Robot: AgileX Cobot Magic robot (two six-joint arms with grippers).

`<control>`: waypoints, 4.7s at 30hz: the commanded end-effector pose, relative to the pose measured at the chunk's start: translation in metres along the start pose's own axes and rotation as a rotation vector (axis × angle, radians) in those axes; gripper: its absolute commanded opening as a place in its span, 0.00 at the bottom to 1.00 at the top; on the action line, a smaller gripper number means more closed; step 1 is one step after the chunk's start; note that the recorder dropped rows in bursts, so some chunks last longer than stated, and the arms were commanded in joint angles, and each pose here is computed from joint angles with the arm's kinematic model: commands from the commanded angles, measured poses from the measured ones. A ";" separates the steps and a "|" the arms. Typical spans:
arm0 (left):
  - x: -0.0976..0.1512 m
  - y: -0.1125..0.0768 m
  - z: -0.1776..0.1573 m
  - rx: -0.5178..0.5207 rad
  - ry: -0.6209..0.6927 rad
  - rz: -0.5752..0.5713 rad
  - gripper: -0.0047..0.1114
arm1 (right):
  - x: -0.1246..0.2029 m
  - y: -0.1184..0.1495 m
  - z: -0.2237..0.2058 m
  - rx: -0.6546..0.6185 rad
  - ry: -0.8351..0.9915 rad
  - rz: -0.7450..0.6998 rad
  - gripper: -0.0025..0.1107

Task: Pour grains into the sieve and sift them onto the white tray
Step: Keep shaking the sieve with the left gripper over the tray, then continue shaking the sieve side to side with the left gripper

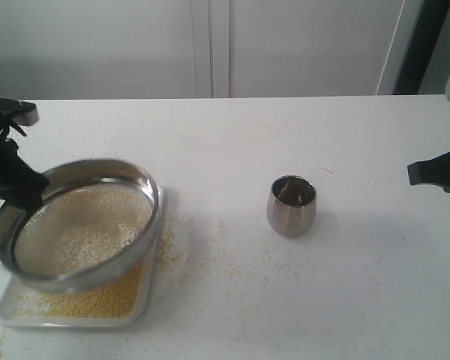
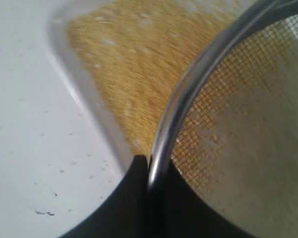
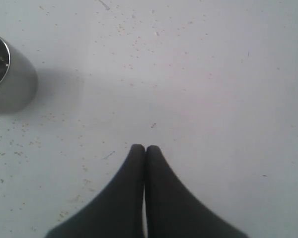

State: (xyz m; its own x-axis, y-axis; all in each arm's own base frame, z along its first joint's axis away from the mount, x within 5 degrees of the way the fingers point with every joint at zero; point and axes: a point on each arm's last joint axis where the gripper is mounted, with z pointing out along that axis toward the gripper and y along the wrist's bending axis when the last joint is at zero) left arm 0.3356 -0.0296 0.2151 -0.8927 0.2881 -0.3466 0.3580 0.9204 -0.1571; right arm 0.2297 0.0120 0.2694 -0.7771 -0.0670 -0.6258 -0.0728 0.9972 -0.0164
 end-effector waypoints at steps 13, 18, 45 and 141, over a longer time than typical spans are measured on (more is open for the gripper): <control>-0.019 -0.007 -0.004 -0.033 -0.179 -0.162 0.04 | -0.002 -0.001 -0.003 0.003 -0.018 0.001 0.02; -0.011 -0.031 0.000 0.032 -0.051 0.418 0.04 | -0.002 -0.001 -0.003 0.003 -0.018 0.001 0.02; -0.013 -0.006 -0.006 -0.009 -0.117 -0.178 0.04 | -0.002 -0.001 -0.003 0.003 -0.018 0.001 0.02; -0.039 -0.009 -0.036 0.012 0.048 -0.088 0.04 | -0.002 -0.001 -0.003 0.003 -0.018 0.001 0.02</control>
State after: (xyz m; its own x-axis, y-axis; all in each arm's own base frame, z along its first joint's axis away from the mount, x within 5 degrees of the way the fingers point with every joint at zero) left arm 0.3592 -0.0352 0.2577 -0.9288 0.2385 -0.2838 0.2916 0.9427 -0.1622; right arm 0.2297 0.0120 0.2694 -0.7771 -0.0670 -0.6258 -0.0728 0.9972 -0.0164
